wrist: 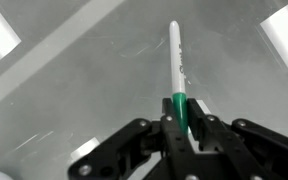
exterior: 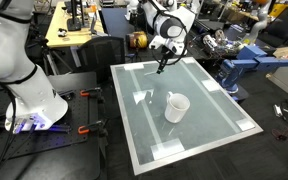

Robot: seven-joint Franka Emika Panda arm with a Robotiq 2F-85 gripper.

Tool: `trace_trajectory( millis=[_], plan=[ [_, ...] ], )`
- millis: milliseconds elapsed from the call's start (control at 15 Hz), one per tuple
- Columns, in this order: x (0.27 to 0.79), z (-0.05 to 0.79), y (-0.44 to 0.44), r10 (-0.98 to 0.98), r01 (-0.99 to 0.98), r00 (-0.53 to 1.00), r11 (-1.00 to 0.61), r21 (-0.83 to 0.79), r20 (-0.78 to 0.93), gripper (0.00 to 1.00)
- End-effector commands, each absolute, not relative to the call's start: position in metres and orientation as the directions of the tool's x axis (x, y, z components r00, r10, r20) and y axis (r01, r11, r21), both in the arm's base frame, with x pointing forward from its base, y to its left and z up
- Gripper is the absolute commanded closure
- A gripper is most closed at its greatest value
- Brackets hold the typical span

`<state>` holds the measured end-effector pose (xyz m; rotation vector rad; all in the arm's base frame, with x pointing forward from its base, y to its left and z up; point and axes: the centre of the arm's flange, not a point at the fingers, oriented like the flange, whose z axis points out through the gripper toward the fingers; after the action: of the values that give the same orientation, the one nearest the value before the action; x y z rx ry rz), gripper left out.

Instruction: Put the marker in the mug on the table

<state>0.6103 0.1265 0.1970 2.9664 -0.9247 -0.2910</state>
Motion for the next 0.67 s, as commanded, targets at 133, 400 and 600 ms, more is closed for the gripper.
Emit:
trace_trajectory(
  millis=[133, 400, 600],
  plan=[
    [0.618, 0.197, 0.127, -0.570, -0.567, 0.796, -0.820, 0.078, -0.204, 0.35],
    [0.607, 0.217, 0.132, -0.570, -0.568, 0.808, -0.821, 0.058, -0.149, 0.05],
    [0.599, 0.241, 0.136, -0.566, -0.567, 0.819, -0.824, 0.024, -0.097, 0.00]
  ],
)
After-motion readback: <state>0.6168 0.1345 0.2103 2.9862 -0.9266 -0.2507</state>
